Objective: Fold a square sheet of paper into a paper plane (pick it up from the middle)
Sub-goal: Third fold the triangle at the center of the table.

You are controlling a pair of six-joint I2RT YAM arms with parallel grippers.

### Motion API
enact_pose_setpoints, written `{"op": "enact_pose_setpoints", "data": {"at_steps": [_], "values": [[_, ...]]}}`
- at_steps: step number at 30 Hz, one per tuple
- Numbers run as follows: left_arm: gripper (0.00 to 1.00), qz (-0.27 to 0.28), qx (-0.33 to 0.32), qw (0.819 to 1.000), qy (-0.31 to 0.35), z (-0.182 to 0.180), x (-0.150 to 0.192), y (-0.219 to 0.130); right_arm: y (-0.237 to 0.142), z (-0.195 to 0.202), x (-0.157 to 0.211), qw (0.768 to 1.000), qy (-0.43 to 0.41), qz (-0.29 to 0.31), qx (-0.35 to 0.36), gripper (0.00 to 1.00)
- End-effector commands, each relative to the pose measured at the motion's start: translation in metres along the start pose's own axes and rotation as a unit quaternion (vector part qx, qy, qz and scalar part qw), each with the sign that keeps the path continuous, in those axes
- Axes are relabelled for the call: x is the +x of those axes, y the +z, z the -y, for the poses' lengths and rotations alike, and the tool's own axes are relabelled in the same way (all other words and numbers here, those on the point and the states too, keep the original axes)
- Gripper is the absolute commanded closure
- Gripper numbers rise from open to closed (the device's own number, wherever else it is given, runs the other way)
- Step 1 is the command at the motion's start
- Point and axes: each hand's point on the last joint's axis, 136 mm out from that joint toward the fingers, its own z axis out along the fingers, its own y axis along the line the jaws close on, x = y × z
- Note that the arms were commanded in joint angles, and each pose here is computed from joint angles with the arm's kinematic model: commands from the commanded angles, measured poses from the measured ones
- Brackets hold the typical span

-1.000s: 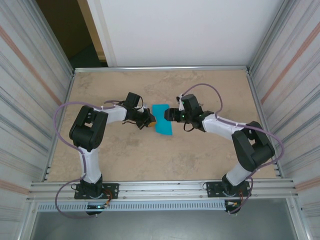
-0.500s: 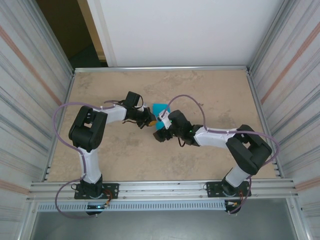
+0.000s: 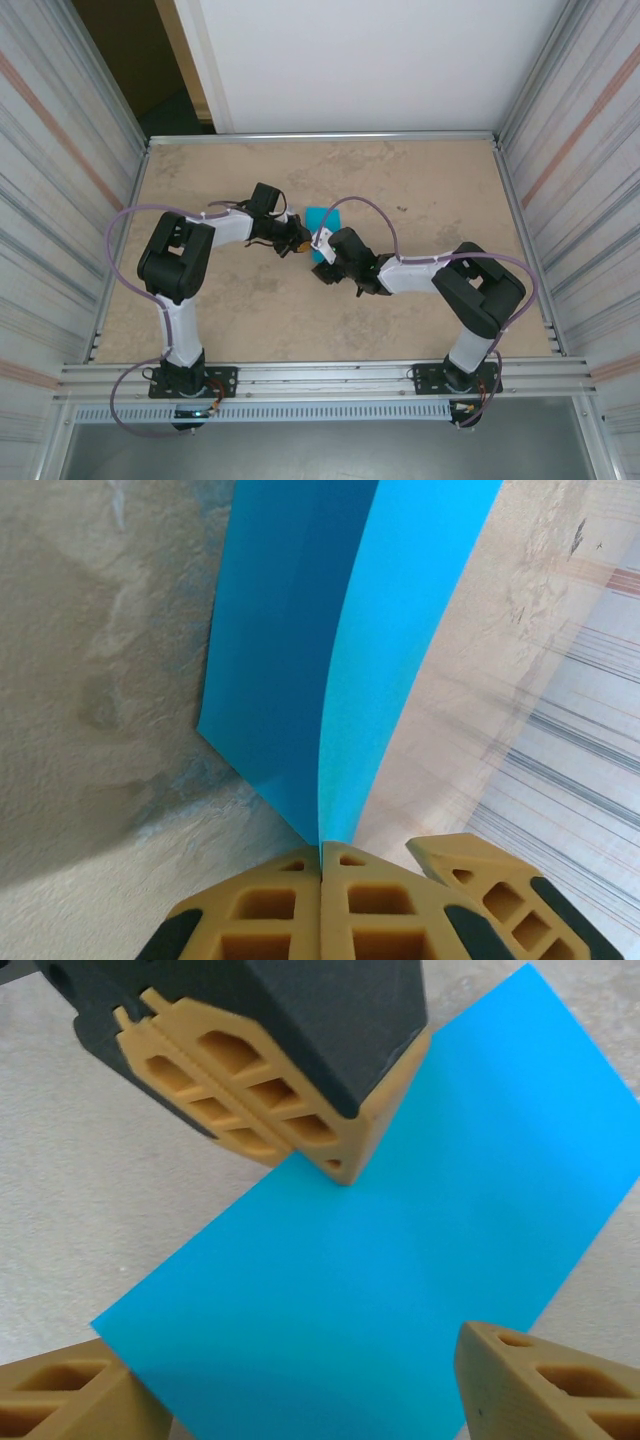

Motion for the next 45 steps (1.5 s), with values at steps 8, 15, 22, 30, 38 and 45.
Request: {"op": "enact_pose_setpoints", "data": {"at_steps": [8, 15, 22, 30, 38, 45], "values": [[0.96, -0.003, 0.019, 1.0, 0.005, 0.016, 0.0, -0.009, -0.009, 0.0, -0.015, 1.0, -0.002, 0.03, -0.007, 0.47], [0.96, -0.004, 0.018, 1.0, 0.004, 0.014, 0.0, -0.009, -0.013, -0.005, -0.017, 0.999, 0.008, 0.034, -0.023, 0.63], [0.95, -0.002, 0.019, 1.0, 0.004, 0.015, 0.001, -0.01, -0.014, -0.008, -0.018, 0.999, 0.01, 0.036, -0.034, 0.75], [0.88, 0.001, 0.019, 1.0, 0.007, 0.018, 0.003, -0.015, -0.014, -0.012, -0.016, 0.998, 0.015, 0.032, -0.058, 0.91], [0.71, 0.05, -0.002, 0.999, 0.001, 0.004, -0.015, -0.051, -0.02, -0.016, -0.016, 0.993, 0.049, 0.022, -0.109, 1.0], [0.65, 0.076, 0.012, 0.996, 0.05, 0.025, -0.023, -0.067, -0.031, -0.025, -0.016, 0.979, 0.108, 0.016, -0.174, 1.0]]}}
